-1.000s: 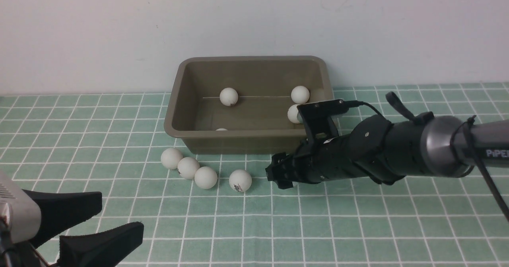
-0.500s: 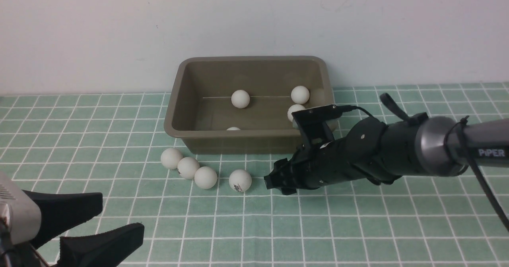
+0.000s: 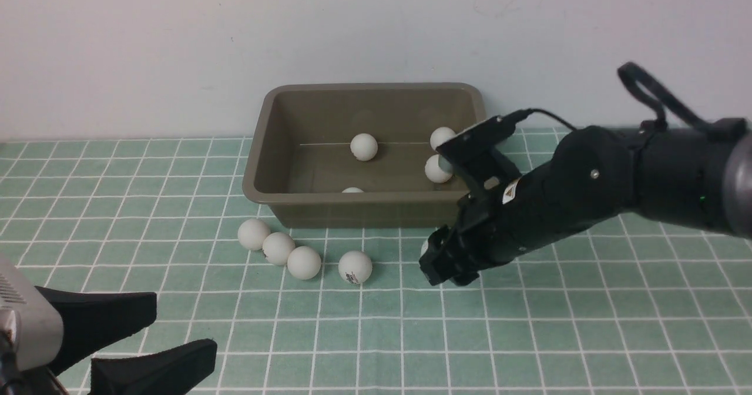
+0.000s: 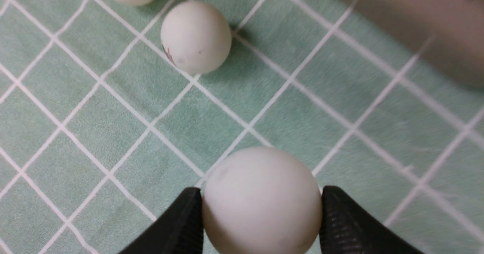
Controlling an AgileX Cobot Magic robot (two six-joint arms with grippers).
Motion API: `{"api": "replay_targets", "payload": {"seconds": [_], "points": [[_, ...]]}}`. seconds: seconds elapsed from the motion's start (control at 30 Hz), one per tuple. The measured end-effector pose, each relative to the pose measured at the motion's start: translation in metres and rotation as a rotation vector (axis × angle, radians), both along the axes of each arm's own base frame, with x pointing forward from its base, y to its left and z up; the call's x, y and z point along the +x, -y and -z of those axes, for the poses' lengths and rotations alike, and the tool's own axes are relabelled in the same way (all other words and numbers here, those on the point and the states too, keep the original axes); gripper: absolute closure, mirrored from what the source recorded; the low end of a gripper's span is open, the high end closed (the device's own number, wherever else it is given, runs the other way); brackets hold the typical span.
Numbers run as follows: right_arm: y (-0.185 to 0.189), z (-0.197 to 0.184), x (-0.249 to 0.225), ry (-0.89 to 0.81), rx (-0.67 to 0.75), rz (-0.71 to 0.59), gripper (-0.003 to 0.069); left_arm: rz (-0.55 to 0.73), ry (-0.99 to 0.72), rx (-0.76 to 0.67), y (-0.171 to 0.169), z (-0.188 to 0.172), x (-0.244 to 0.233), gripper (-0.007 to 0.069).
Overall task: Put the table tennis balls in the box on the green coffee tablecloth.
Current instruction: 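Release the ping pong ball into the bin and lift the gripper away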
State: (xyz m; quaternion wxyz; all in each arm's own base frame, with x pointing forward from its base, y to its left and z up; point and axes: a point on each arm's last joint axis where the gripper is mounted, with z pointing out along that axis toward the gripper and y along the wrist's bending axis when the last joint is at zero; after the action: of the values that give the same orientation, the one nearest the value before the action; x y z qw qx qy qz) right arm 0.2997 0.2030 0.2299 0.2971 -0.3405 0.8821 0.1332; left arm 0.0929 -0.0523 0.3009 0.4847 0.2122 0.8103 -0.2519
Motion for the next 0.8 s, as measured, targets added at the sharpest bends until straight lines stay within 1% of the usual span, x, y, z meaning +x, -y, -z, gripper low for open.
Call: {"api": "replay_targets", "payload": {"seconds": [0.13, 0.2, 0.4, 0.43, 0.5, 0.57, 0.67, 0.8], "points": [[0.002, -0.017, 0.002, 0.107, 0.028, 0.009, 0.0300, 0.000, 0.000, 0.000, 0.000, 0.000, 0.000, 0.0094], [0.004, -0.024, 0.008, 0.178, 0.058, 0.036, 0.0300, 0.000, 0.000, 0.000, 0.000, 0.000, 0.000, 0.0094], [0.006, -0.030, 0.026, 0.274, 0.079, 0.066, 0.0300, 0.000, 0.000, -0.001, 0.000, 0.000, 0.000, 0.0094], [0.004, -0.029, 0.040, 0.295, 0.080, 0.077, 0.0300, 0.000, 0.000, -0.001, 0.000, 0.000, 0.000, 0.0094], [0.003, -0.026, 0.049, 0.303, 0.074, 0.076, 0.0300, 0.000, 0.000, -0.001, 0.000, 0.000, 0.000, 0.0094], [-0.002, -0.018, 0.066, 0.333, 0.039, 0.052, 0.0300, 0.000, 0.000, -0.001, 0.000, 0.000, 0.000, 0.0094], [-0.007, -0.007, 0.082, 0.368, 0.012, 0.034, 0.0300, 0.002, 0.003, 0.002, 0.000, 0.000, 0.000, 0.0094], [-0.015, 0.009, 0.099, 0.370, -0.010, 0.018, 0.0298, 0.008, 0.012, 0.012, 0.000, 0.000, 0.000, 0.0094]]}}
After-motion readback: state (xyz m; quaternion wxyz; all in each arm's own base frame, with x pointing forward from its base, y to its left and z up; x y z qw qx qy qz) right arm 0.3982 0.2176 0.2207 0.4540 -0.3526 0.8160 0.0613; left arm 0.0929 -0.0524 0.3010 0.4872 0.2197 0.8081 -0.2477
